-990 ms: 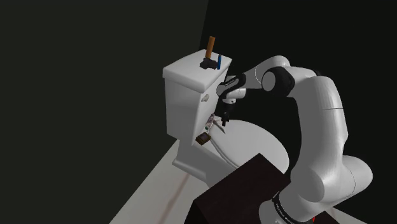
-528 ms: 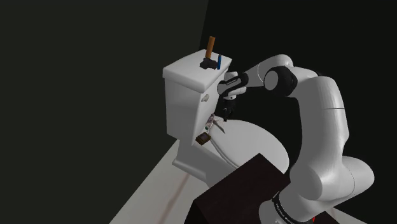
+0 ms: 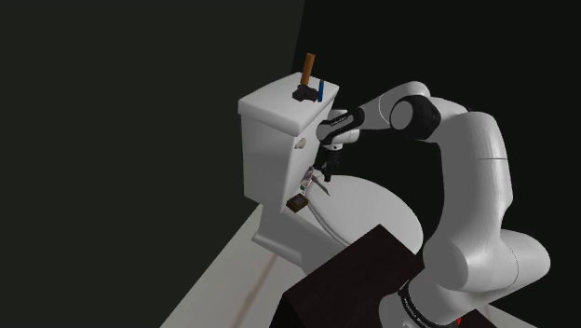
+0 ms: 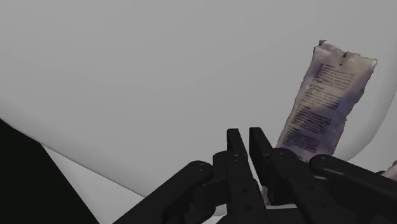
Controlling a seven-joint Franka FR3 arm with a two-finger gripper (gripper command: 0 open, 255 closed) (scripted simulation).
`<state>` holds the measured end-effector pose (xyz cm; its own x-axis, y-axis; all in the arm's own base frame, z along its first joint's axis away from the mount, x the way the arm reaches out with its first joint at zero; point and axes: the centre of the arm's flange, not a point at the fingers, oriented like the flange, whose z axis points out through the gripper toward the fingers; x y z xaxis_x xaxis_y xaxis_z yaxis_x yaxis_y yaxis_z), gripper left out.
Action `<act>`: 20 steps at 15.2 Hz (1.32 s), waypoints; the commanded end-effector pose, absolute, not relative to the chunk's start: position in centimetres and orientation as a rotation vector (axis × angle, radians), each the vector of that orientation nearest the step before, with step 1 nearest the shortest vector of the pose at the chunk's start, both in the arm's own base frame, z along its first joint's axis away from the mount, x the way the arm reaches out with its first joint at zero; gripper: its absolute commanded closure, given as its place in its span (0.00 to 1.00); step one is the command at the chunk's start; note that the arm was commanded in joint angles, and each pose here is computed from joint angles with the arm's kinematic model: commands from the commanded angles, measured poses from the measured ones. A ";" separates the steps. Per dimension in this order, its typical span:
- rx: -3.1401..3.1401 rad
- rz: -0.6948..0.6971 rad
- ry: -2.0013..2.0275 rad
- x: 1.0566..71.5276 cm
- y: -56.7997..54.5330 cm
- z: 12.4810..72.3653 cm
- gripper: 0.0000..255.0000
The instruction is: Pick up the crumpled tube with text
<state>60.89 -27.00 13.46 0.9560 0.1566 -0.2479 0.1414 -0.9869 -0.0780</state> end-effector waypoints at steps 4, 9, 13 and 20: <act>-3.029 0.400 -0.285 61.4 -24.0 13.1 1.00; -3.235 0.433 -0.110 58.9 -21.9 14.8 0.00; -3.595 0.523 0.208 56.5 -13.0 15.1 0.00; -3.102 0.347 0.750 55.9 -20.5 15.0 0.00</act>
<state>55.43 -19.44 14.80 0.8372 -0.5098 -0.1978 -0.4799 -0.8584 0.1812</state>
